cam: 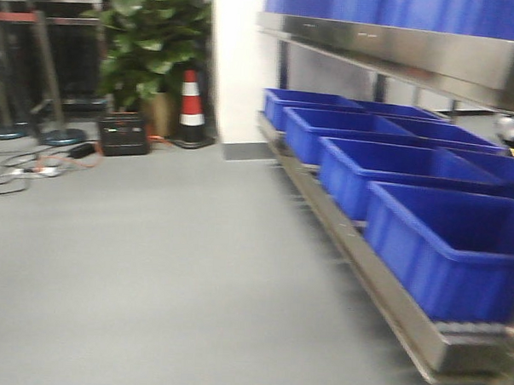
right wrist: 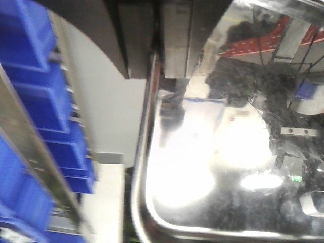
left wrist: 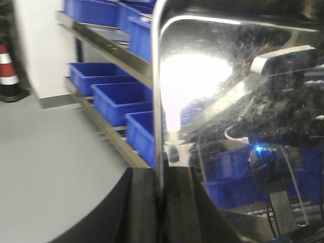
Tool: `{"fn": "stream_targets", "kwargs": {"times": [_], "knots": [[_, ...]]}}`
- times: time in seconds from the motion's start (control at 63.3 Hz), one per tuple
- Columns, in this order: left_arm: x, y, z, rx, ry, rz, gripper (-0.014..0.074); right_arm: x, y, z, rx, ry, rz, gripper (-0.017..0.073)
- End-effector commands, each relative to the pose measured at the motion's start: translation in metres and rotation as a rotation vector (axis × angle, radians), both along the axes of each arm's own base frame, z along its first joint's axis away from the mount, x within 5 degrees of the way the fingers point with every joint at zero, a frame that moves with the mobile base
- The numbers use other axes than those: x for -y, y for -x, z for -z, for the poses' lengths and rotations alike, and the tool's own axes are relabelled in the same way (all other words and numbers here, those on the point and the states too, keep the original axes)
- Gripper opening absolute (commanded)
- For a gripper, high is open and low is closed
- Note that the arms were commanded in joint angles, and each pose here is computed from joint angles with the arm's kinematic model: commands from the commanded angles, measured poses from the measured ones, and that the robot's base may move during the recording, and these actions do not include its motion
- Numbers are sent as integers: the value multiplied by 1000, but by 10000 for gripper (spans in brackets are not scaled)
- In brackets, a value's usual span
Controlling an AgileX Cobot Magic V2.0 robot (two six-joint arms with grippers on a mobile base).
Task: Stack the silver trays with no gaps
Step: 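Drive the base away from the shelf while holding the tray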
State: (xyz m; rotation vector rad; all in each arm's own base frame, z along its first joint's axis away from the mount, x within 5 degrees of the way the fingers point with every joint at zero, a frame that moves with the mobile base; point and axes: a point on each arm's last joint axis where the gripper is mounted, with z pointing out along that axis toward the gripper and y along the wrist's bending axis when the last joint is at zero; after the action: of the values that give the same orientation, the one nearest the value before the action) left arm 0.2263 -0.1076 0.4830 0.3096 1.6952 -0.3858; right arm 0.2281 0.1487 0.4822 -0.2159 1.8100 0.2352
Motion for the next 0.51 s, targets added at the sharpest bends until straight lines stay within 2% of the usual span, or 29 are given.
{"fn": "stream_targets", "kwargs": {"times": [0.0, 0.49], "knots": [[3, 6, -11, 44, 74, 29, -17, -9, 1, -8, 76, -38, -78, -69], [3, 6, -11, 44, 74, 29, -17, -9, 1, -8, 76, -38, -78, -69]]}}
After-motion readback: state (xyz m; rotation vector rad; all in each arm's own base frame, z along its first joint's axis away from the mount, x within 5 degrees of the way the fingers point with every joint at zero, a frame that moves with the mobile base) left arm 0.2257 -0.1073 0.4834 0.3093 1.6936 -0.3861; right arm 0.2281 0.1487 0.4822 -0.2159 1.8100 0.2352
